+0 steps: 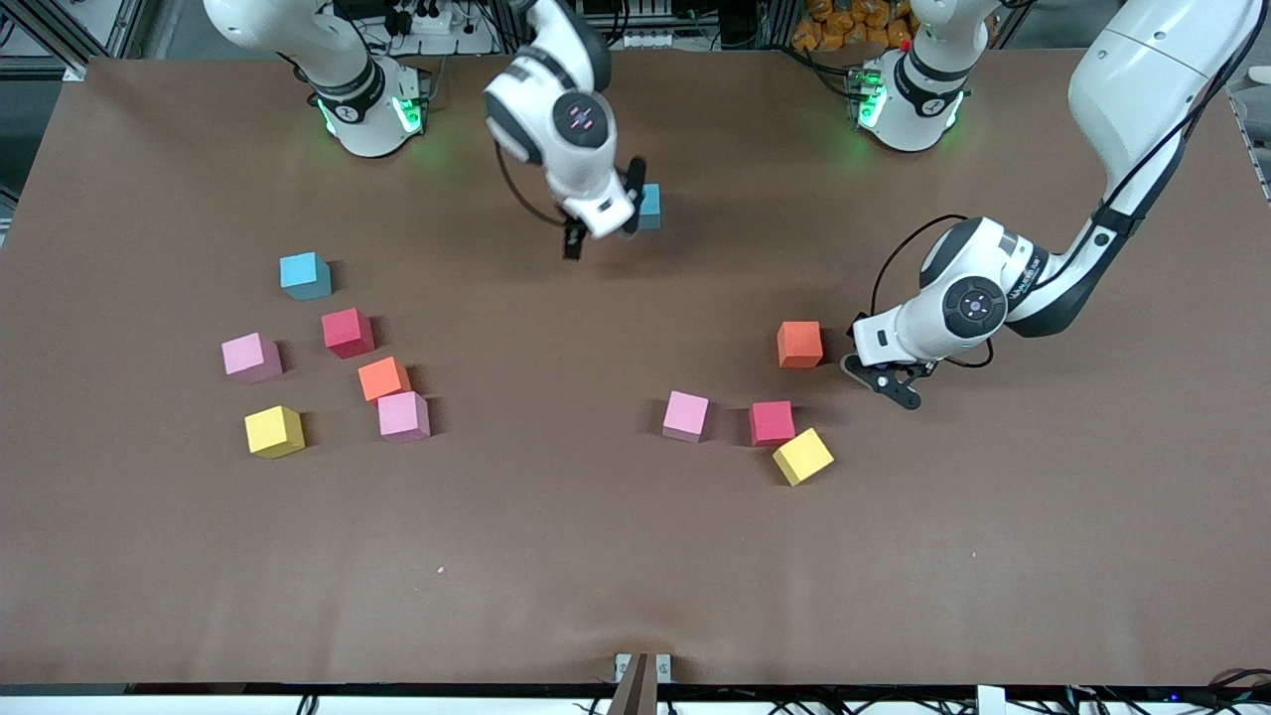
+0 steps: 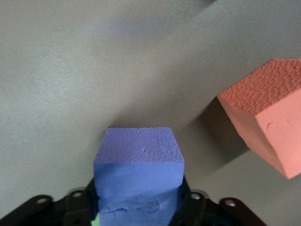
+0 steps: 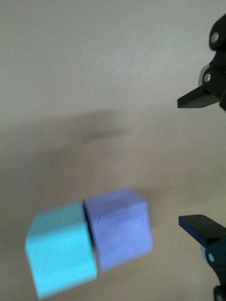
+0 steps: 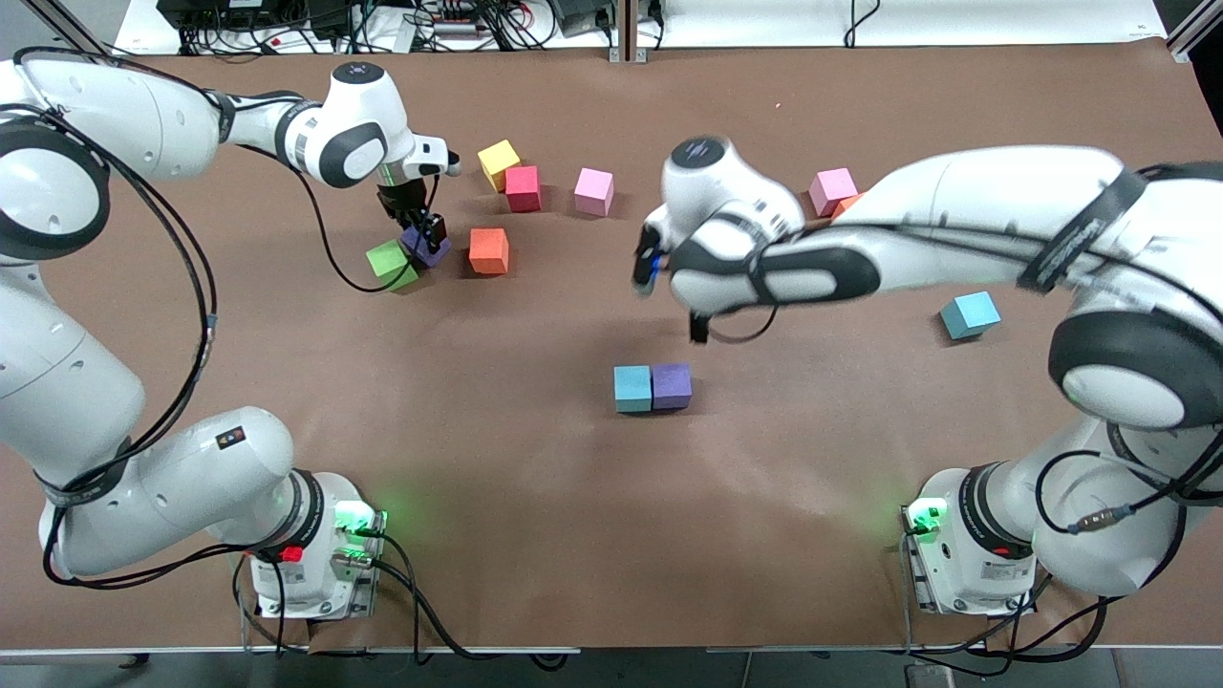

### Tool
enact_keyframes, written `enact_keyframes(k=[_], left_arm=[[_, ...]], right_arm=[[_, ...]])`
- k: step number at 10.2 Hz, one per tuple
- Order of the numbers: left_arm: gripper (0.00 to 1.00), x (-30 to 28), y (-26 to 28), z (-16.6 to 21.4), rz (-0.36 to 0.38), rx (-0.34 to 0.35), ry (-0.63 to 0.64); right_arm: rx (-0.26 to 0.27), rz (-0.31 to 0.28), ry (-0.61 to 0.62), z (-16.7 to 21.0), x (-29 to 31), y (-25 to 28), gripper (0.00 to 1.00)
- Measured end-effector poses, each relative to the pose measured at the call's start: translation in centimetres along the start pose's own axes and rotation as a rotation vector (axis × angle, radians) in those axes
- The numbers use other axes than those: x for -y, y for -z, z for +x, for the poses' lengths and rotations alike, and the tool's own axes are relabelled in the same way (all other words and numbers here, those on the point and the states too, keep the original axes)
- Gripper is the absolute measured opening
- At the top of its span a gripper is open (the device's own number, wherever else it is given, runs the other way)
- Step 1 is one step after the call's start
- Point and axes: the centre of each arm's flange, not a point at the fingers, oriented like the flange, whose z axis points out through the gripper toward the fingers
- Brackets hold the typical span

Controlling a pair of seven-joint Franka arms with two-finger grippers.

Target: Form number 2 with 11 blocks

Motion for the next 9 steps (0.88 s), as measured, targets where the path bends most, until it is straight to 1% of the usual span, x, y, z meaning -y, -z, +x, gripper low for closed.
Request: enact_keyframes(k=[2,3,5,6,7,9], left_arm=[[0.56,0.0,1.1,0.3,0.021,-0.016,-0.008],[0.56,-0.8,2.6,0.8,0.041,-0.035,-0.027],[0.56,-3.8,6.8,1.6,0.104,-0.069,-0.079],[0.56,-6.1,8.8,1.7,0.138,-0.072,-0.117],[0.56,-9.1,10.4,1.8,0.168,-0.070,-0.165],[0.56,-16.1,12.2,1.7,0.192,-0.069,-0.272]], right_arm=[[-0.045,0.011,-0.169,-5.0,-8.3,1.6,1.00],[-0.075,0.009,-0.268,-8.0,-12.3,2.6,1.00],[-0.123,0.007,-0.486,-13.7,-18.5,4.3,1.00],[-0.140,0.009,-0.597,-16.1,-20.9,4.7,1.00],[-0.148,0.015,-0.710,-18.3,-22.9,4.7,1.00],[-0.137,0.034,-0.911,-21.6,-25.7,3.2,1.00]])
